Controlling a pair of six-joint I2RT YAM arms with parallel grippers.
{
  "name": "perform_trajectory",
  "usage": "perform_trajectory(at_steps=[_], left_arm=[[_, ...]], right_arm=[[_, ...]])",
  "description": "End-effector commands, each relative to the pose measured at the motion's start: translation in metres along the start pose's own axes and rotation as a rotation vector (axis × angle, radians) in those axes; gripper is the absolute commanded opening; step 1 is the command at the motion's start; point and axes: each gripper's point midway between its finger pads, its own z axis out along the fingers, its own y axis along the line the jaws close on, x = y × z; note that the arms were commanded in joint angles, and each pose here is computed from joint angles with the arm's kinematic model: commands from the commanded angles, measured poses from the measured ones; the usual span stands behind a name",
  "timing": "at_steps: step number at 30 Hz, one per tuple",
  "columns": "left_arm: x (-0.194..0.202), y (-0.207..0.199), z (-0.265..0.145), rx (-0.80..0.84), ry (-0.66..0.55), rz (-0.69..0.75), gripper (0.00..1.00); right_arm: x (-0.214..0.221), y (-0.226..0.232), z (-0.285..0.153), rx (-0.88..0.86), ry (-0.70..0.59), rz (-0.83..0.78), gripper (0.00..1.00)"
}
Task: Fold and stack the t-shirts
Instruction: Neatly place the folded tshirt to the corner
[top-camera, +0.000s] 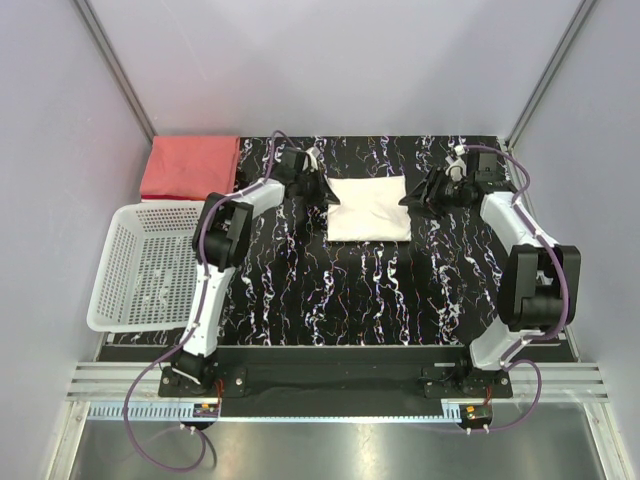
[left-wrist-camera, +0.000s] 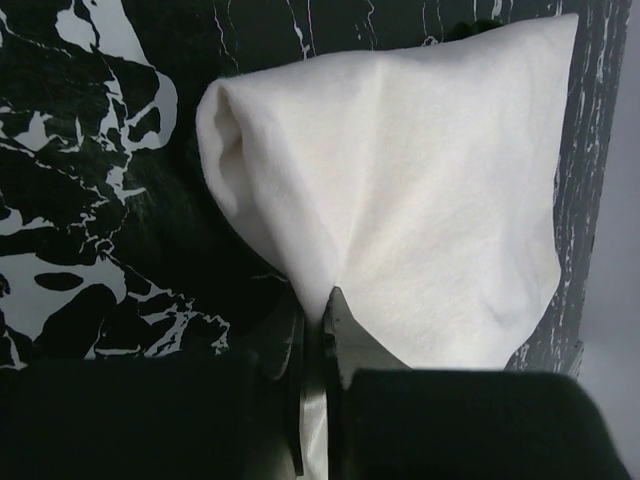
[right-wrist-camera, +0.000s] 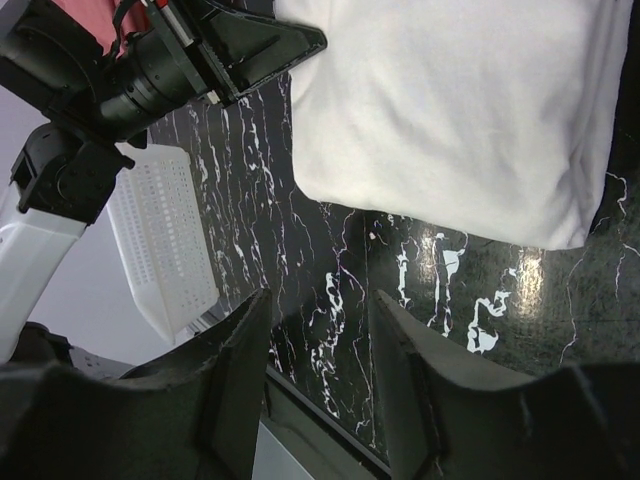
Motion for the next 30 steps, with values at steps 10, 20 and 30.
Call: perform_trajectory(at_steps=[10, 20, 30], left_arm=[[-0.032, -0.042, -0.106, -0.227, -0.092, 0.305, 0.0], [-0.065, -0.033, -0.179, -0.452, -0.154, 0.485, 0.0], [-0.106, -0.034, -0.267, -0.633, -0.223, 0.69, 0.0]], right_arm=[[0.001, 0.04, -0.032, -0.094, -0.055, -0.056, 0.51], [-0.003, 0.051, -0.035, -0.125, -0.052, -0.061, 0.51], [-0.008, 0.062, -0.04, -0.148, -0.063, -0.079, 0.52]])
